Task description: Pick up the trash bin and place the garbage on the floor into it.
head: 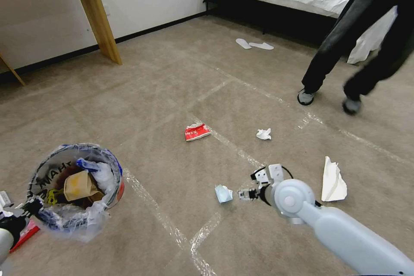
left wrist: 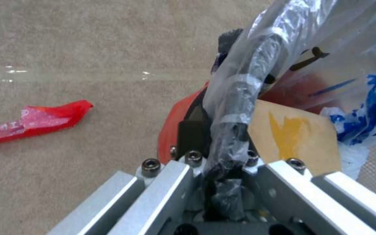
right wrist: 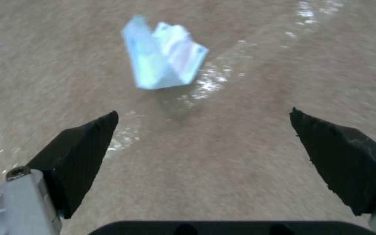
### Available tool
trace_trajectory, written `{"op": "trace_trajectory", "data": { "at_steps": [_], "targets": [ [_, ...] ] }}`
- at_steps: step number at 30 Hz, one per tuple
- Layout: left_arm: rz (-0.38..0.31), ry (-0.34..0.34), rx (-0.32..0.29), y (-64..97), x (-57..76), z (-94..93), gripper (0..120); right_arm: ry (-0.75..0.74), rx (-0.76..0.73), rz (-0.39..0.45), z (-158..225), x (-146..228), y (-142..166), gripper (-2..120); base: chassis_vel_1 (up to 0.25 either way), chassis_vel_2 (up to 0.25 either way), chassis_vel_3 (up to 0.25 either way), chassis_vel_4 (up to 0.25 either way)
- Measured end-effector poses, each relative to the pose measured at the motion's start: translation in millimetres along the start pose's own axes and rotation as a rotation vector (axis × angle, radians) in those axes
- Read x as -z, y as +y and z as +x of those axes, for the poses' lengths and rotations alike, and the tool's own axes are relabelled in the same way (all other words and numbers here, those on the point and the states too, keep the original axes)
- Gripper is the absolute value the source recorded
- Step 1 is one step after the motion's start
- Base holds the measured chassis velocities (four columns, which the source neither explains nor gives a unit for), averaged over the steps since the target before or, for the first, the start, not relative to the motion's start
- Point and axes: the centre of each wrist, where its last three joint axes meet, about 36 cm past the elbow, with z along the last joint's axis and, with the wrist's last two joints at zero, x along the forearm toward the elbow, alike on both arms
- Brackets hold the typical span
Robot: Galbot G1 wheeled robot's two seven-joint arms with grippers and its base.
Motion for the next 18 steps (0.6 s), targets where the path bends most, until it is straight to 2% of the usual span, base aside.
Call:
{"op": "trace_trajectory", "data": {
  "at_steps": [5,8,18],
  "targets": [
    [0.015,0.001,0.012,3.4,-2.9,0.3,0,-0.010,0.071,0.076,-25,-2,16,100,0.000,0.000,0.000,0.000],
    [0.022,-0.002,0.024,7.2,-3.6,2.3,0,0.004,0.054,0.125,-62,7,23,100,0.000,0.000,0.000,0.000],
    [0.023,-0.005,0.033,9.6,-2.8,4.7,0,0.021,0.023,0.176,-101,-1,32,100,0.000,0.000,0.000,0.000]
  ]
}}
